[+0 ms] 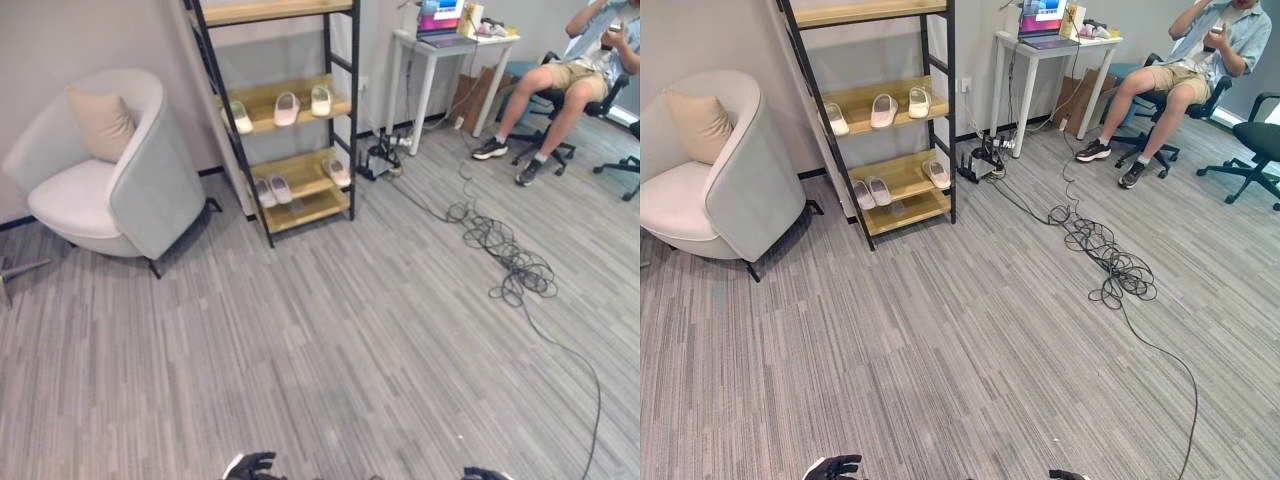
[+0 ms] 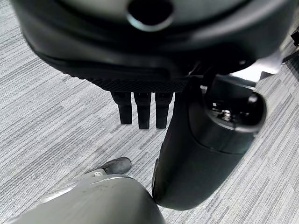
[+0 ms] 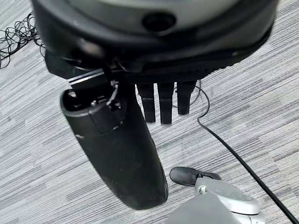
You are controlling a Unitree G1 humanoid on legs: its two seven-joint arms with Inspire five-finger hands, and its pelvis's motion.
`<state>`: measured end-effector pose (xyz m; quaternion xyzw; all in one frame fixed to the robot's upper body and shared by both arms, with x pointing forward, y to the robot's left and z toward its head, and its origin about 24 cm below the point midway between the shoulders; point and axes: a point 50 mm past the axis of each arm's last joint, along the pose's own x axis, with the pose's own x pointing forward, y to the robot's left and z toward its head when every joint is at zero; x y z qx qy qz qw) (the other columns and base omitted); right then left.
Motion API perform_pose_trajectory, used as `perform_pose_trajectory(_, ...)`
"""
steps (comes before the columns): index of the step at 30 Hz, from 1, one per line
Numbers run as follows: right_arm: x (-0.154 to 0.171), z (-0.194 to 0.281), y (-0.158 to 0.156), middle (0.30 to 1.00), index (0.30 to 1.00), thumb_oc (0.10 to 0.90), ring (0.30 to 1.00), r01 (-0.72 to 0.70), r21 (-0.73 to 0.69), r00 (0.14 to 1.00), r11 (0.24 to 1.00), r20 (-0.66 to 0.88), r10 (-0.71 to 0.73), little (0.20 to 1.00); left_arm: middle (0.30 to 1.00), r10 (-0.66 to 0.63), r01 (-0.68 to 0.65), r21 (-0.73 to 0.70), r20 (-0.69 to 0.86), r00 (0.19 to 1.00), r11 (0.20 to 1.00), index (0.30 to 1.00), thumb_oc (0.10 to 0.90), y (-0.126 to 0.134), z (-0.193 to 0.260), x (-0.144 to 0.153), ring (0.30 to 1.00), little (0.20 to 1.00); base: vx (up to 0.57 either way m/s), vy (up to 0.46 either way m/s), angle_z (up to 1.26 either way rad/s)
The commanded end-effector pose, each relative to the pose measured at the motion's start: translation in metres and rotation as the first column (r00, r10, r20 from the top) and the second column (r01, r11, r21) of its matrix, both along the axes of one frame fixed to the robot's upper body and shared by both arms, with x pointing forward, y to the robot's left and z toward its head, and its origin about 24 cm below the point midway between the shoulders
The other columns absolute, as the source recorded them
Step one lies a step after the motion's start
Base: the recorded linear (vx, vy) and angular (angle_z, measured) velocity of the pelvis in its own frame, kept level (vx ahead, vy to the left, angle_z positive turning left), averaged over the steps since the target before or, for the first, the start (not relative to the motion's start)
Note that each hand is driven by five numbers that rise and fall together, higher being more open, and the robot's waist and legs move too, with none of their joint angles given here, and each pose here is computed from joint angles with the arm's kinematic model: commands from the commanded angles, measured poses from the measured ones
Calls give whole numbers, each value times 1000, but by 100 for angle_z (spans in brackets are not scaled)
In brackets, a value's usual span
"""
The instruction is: Arrange the slippers neatly on the shoe rack.
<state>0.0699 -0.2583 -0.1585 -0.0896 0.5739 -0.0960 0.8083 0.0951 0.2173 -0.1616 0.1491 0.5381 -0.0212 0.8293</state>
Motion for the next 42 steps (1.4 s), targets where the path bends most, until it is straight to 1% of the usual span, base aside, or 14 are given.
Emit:
perform_pose_trajectory(1, 3, 5, -14, 900, 900, 800, 900, -15, -55, 1000, 998, 0, 15, 900, 900, -25, 24, 18, 43, 999, 1000, 900, 800, 0, 4, 19, 900, 900, 5, -11, 3)
perform_pose_trajectory(8, 4, 3, -9, 900, 900, 800, 900, -28, -42, 1000, 999, 0, 28, 900, 900, -11, 10, 15, 44, 999, 1000, 900, 800, 1, 4, 20, 900, 900, 1, -40, 1)
perform_pose_trajectory(14, 7, 4, -9, 900, 900, 800, 900, -47, -50, 999, 998, 5, 47, 900, 900, -25, 23, 21, 64, 998, 999, 900, 800, 0, 6, 27, 900, 900, -31, -88, 5)
perform_pose_trajectory(20, 10, 5, -12, 900, 900, 800, 900, -53, -68, 999, 996, 4, 54, 900, 900, -6, 5, 11, 89, 996, 1000, 900, 800, -2, 9, 36, 900, 900, 0, -93, 7)
perform_pose_trajectory(30, 9, 5, -11, 900, 900, 800, 900, -68, -79, 998, 995, -1, 68, 900, 900, -17, 16, 15, 72, 997, 1000, 900, 800, -3, 7, 31, 900, 900, 163, -7, 3)
perform_pose_trajectory(35, 6, 2, -4, 900, 900, 800, 900, -116, -62, 993, 991, -27, 115, 900, 900, 18, -19, 18, 37, 999, 1000, 900, 800, 2, 3, 16, 900, 900, 240, 76, -52)
perform_pose_trajectory(38, 10, 2, -1, 900, 900, 800, 900, -149, -50, 989, 988, -20, 149, 900, 900, 26, -27, 26, 30, 999, 999, 900, 800, 5, 3, 12, 900, 900, 266, 120, -55)
perform_pose_trajectory(42, 24, 5, 1, 900, 900, 800, 900, -173, -51, 985, 984, 14, 174, 900, 900, 33, -35, 23, 69, 997, 999, 900, 800, 6, 7, 24, 900, 900, 176, 119, -19)
